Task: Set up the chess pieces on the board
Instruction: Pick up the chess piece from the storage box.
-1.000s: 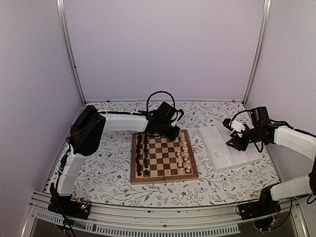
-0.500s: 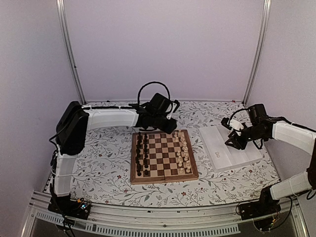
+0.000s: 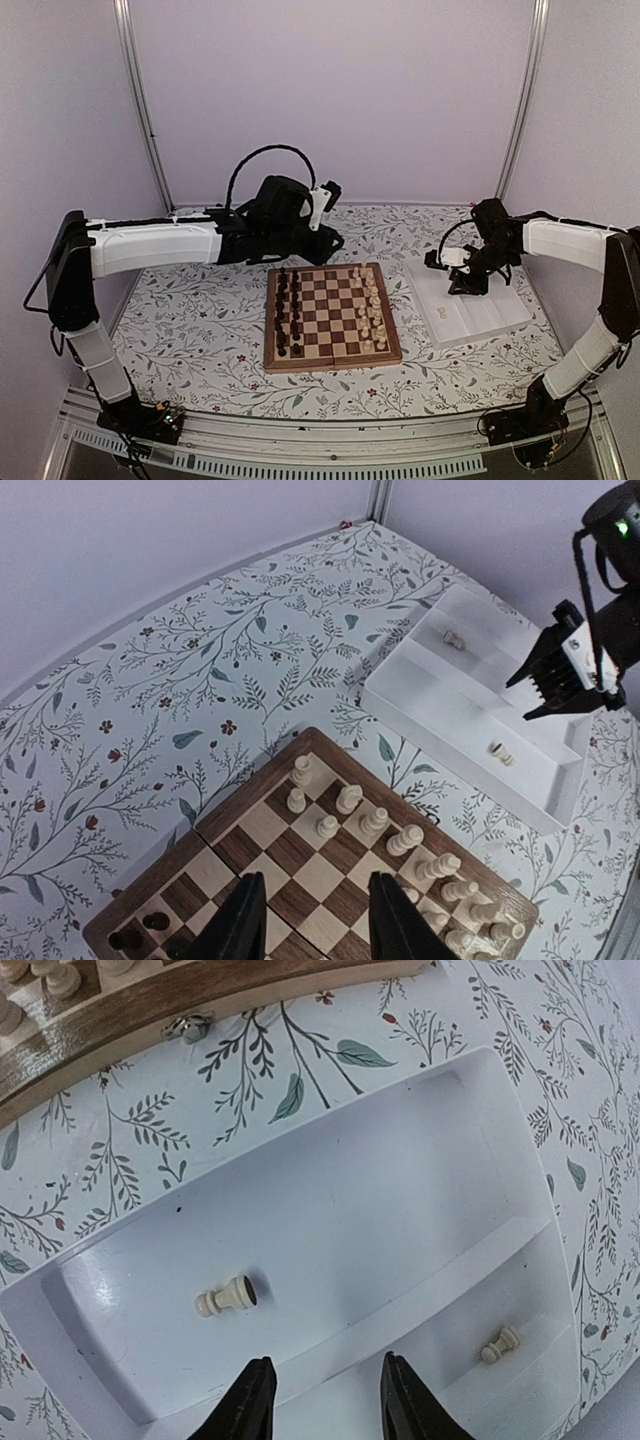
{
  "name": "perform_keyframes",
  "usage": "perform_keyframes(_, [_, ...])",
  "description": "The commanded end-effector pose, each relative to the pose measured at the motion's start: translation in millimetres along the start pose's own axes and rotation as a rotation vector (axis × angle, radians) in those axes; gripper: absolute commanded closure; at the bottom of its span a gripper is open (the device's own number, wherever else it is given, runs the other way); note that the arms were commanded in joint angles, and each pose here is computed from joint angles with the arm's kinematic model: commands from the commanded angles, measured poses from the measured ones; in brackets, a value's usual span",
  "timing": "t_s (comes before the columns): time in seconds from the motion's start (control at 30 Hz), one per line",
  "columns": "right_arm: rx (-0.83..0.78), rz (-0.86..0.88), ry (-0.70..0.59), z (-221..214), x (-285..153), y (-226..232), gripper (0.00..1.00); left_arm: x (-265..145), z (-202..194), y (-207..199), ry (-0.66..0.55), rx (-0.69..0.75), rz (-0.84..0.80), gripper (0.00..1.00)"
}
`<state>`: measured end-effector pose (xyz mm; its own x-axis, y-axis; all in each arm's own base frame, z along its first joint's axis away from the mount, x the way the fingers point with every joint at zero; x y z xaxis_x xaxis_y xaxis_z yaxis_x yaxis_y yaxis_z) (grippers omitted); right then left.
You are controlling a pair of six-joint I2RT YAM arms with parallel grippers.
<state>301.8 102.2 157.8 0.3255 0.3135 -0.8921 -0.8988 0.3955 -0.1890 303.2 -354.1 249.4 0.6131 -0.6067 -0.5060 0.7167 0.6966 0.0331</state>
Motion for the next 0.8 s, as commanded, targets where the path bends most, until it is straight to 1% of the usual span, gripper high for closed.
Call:
perform_keyframes(0.0, [-0.18,0.033,0.148,-2,23,2,0.64,-22,8,-12,-0.063,-0.005,-0.031,0.62])
perform_keyframes(0.13, [-0.261,0.042,0.216,-5,38,7,0.66,-31,2,-11,-0.059,-0.009,-0.018,0.62])
perform_keyframes(0.33, [-0.347,0.062,0.292,-7,56,19,0.66,-31,-5,-10,-0.059,-0.02,-0.015,0.62])
perform_keyframes(0.57, [-0.381,0.106,0.306,-4,70,32,0.65,-26,-12,-11,-0.041,-0.02,-0.014,0.62])
perform_keyframes(0.77, [-0.373,0.153,0.261,6,74,38,0.64,-20,-17,-11,-0.032,-0.02,-0.017,0.61])
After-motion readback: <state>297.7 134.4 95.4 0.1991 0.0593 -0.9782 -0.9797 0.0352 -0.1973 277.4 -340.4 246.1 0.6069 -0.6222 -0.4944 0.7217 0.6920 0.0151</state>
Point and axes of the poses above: each gripper's point midway between its finger pads, its own x axis out along the fingers, its own y axis along the line the jaws close on, z = x × y, the point moved 8 cm from there along -x, back along the fingers, and after that the axes turned 8 degrees about x, right-handed, at the moved point
